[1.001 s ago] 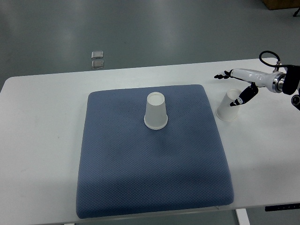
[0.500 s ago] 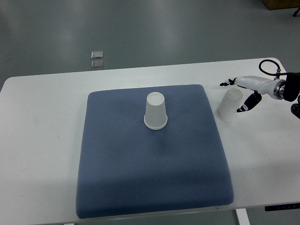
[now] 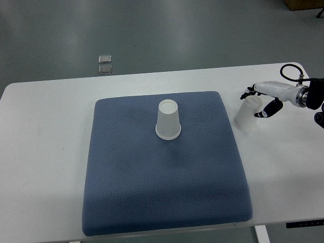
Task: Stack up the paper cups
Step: 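Close the right hand on the cup and lift it toward the pad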
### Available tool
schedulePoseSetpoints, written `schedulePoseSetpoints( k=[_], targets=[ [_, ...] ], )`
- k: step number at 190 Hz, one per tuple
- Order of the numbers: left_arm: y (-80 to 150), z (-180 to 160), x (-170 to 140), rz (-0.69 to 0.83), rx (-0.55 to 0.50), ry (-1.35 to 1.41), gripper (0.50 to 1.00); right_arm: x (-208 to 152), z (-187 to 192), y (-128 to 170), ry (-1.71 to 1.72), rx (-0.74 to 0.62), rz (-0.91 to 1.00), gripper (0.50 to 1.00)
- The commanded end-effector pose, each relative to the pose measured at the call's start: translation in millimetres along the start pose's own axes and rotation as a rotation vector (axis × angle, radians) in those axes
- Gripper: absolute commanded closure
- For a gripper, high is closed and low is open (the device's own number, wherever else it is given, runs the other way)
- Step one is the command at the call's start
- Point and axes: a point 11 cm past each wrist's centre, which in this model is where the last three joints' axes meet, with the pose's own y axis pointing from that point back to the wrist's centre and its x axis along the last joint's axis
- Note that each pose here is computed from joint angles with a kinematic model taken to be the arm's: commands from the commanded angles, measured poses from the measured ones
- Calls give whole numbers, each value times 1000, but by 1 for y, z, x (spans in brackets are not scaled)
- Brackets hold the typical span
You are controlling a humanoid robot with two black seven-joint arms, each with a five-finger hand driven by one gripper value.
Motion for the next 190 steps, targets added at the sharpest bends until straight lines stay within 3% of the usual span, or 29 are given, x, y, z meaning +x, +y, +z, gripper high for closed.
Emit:
schedulePoseSetpoints(
  k=[1,44,128,190],
  targets=[
    [0,-1,0,0,1,0,500,0,0,0,1,-1,0,842],
    [0,0,0,0,0,0,500,17,-2,3,16,5,55,908],
    [0,0,0,0,0,0,500,72,-78,8,-10,240,205,895],
    [0,0,0,0,0,0,500,86,-140,14,-26,424,149,887]
  ],
)
